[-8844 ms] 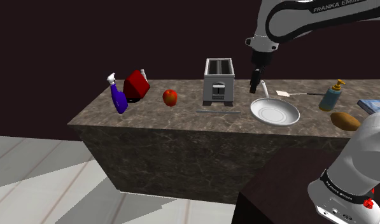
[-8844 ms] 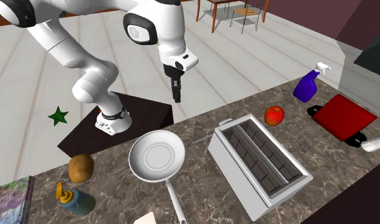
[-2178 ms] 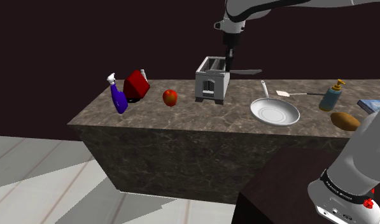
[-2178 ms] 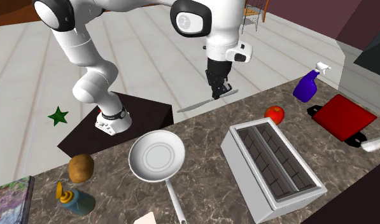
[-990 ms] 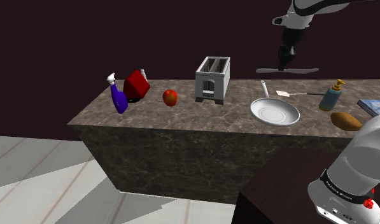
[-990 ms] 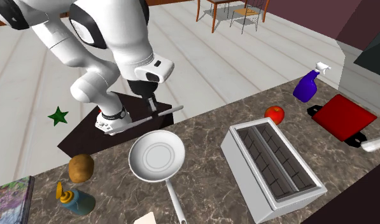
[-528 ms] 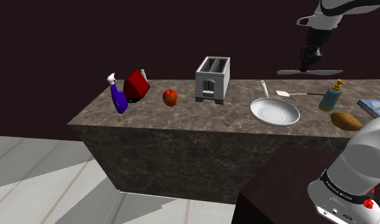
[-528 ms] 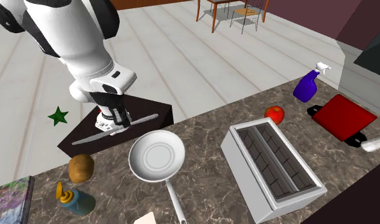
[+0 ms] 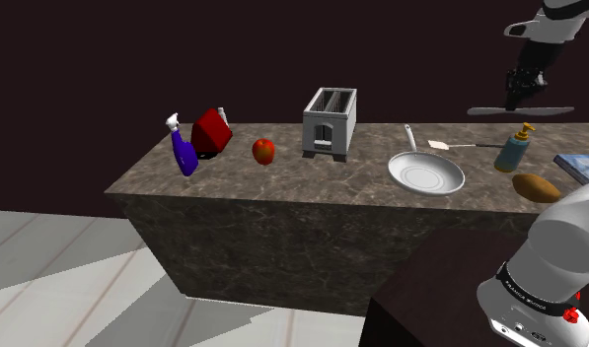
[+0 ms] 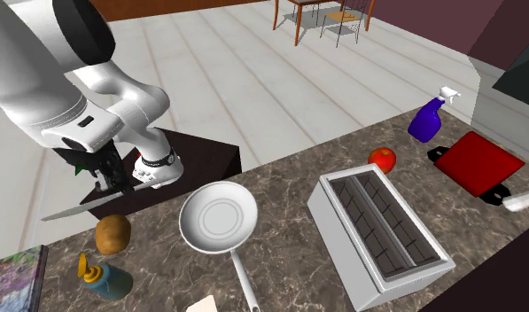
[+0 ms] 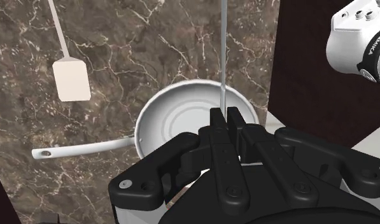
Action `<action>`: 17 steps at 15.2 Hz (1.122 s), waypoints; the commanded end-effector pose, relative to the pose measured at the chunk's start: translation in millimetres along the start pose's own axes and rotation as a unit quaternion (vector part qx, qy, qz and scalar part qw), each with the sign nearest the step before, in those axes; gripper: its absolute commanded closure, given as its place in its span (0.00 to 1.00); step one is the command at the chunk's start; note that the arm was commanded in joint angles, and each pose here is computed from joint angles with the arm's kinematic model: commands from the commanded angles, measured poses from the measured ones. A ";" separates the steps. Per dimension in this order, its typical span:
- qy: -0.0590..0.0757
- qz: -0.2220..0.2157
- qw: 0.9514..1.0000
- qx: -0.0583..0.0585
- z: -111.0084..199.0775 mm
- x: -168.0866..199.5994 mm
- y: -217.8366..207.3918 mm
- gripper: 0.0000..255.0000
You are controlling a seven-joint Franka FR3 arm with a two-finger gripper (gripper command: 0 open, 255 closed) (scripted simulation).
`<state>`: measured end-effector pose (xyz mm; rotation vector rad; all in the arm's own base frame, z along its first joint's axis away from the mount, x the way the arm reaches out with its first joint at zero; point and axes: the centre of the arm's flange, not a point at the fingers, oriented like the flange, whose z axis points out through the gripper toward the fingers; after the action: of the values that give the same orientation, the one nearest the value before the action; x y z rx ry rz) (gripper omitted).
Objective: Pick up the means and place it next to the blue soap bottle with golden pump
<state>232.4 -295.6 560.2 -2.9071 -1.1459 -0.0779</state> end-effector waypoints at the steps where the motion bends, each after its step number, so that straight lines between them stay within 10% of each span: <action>1: 0.000 0.000 1.000 0.000 -1.2 -28.4 -2.8 1.00; 17: 0.000 0.000 1.000 0.000 5.5 -204.7 -9.1 1.00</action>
<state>78.6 -427.0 548.2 -2.9064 -1.1460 -0.0779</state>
